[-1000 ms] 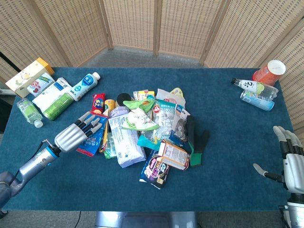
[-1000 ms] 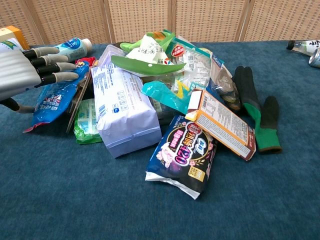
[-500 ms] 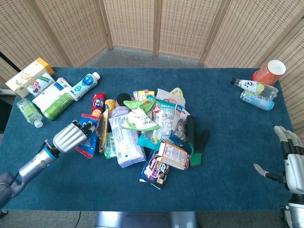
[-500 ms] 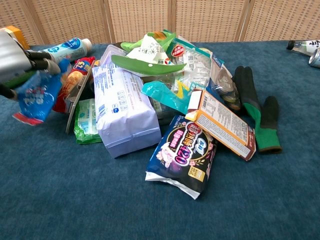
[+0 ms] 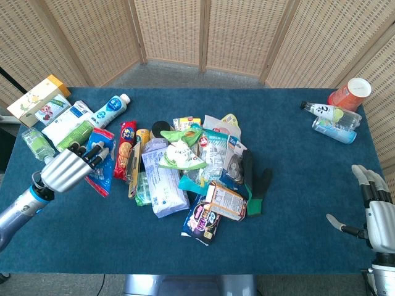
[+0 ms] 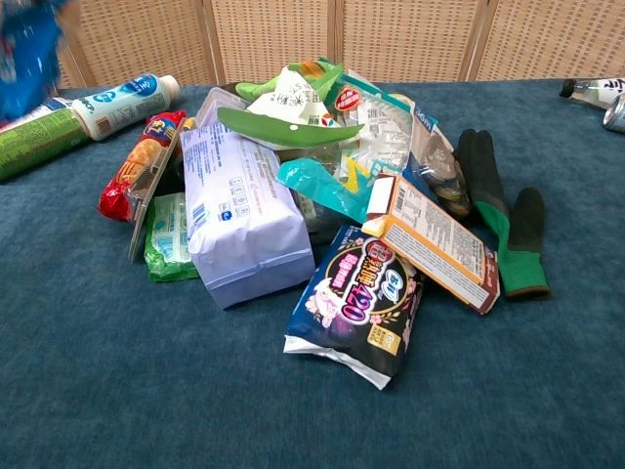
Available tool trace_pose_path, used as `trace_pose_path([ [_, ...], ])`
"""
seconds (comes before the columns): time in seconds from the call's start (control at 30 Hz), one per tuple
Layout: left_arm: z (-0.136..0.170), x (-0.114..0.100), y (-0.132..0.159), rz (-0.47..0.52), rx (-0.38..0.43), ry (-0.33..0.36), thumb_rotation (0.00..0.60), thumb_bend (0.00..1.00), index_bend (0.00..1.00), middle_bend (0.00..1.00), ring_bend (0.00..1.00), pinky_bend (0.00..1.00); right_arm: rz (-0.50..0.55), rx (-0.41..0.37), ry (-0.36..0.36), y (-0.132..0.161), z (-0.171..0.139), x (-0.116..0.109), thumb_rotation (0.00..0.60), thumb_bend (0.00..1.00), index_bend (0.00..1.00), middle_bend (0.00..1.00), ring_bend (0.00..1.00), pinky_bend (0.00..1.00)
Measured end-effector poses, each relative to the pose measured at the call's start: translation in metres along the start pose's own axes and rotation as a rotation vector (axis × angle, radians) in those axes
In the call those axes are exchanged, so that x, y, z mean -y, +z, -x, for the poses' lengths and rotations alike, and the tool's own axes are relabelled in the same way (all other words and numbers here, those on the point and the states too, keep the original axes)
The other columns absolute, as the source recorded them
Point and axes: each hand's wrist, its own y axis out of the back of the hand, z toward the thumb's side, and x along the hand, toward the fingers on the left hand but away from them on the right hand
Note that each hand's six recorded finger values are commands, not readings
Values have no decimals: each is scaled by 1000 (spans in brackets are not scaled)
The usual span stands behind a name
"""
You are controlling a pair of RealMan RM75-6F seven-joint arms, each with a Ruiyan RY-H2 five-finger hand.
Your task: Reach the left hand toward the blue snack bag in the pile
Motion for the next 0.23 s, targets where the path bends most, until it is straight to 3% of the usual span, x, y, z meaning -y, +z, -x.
trace_pose_path([
  [0.23, -15, -48, -29, -49, -57, 88, 600, 0, 954, 897, 858, 827, 6, -5, -3, 2, -1, -1, 600, 0, 0, 0, 0, 0],
])
